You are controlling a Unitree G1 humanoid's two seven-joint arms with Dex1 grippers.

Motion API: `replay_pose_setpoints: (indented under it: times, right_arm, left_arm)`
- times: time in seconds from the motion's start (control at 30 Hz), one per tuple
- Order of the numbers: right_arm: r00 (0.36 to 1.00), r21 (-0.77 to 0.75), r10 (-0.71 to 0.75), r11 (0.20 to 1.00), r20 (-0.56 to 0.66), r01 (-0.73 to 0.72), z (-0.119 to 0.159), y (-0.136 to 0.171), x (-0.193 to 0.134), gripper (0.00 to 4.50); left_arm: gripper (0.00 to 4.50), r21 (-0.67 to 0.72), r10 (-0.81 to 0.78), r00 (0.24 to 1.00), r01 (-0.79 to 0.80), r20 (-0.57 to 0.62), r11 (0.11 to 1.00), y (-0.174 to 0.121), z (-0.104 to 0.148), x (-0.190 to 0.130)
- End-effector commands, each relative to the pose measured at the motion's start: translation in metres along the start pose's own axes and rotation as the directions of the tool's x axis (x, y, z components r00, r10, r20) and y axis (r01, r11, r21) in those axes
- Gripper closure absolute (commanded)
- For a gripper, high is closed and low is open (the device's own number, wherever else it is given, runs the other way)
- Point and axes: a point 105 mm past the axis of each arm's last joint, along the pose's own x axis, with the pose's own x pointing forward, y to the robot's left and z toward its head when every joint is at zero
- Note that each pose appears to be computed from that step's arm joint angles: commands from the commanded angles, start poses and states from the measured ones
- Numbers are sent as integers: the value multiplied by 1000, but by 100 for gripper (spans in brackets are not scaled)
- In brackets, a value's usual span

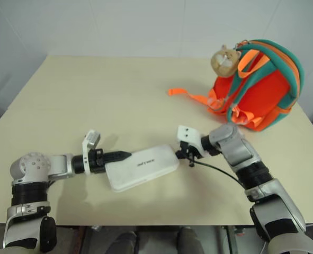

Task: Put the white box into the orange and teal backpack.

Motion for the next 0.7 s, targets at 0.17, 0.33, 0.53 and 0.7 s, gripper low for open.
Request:
replay_pose_setpoints:
  times: [0.17,0.33,0.53,0.7]
  right_arm:
    - [997,-91,24,996,77,-17,27,3,0,438]
    - [997,-83,9,997,79,-2,26,0,-2,438]
    - [997,-68,-25,997,74,30,23,-7,-8,438]
    - [997,-63,-40,997,72,44,21,-10,-13,438]
  left_arm:
    - [314,90,-12,999,9,36,996,-13,13,9]
    - [314,144,-79,988,60,132,988,-32,36,0]
    - [314,153,-113,949,70,295,986,-42,68,-22]
    - [314,165,-127,924,71,360,984,-50,80,-35]
